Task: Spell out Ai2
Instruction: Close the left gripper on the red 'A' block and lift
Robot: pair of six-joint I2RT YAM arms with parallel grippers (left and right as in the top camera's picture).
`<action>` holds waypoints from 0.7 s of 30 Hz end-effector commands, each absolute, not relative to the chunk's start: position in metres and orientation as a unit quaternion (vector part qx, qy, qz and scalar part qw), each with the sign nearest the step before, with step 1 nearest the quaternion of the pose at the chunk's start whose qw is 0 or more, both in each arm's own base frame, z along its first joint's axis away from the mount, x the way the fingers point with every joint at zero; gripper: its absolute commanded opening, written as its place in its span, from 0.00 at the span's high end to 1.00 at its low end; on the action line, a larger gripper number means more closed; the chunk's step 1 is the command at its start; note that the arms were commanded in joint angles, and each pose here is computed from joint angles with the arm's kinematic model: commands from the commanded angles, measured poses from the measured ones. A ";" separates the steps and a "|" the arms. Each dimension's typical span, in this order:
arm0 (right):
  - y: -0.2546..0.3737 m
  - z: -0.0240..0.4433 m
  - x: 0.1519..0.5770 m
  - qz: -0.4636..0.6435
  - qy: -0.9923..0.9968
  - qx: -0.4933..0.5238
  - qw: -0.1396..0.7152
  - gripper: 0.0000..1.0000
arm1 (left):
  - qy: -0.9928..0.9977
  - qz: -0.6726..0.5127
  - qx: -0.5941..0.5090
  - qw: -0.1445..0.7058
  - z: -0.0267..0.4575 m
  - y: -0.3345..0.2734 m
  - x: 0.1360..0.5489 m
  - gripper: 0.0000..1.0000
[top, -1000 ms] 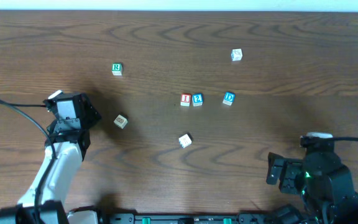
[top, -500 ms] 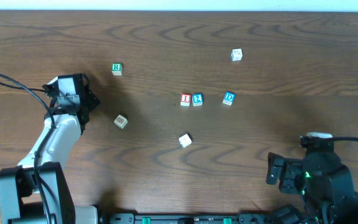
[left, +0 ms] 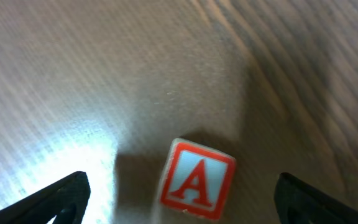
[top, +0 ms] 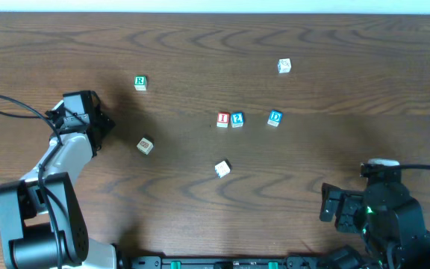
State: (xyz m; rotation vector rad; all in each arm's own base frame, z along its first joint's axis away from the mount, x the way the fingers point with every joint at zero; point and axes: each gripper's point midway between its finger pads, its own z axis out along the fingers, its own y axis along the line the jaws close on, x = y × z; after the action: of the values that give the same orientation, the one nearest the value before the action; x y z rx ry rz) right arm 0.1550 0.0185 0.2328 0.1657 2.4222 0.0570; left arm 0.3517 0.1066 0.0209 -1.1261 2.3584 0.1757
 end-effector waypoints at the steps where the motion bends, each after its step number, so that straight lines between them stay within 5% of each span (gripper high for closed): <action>1: 0.016 0.233 0.155 0.023 0.933 0.081 0.351 0.01 | 0.877 0.063 -0.397 0.263 0.022 0.107 0.360 0.02; 4: 0.016 0.233 0.155 0.023 0.933 0.081 0.351 0.01 | 0.881 0.065 -0.387 0.264 0.021 0.107 0.361 0.00; 18: 0.016 0.233 0.155 0.023 0.933 0.081 0.351 0.01 | 0.885 0.068 -0.385 0.255 0.013 0.107 0.360 0.48; 21: 0.016 0.233 0.155 0.023 0.933 0.081 0.351 0.00 | 0.885 0.068 -0.385 0.255 0.013 0.107 0.360 0.51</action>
State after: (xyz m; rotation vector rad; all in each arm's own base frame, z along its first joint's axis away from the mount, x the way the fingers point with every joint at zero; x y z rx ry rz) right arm 0.1550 0.0185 0.2328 0.1680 2.4221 0.0579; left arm 0.3556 0.1047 0.0120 -1.0481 2.4053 0.1802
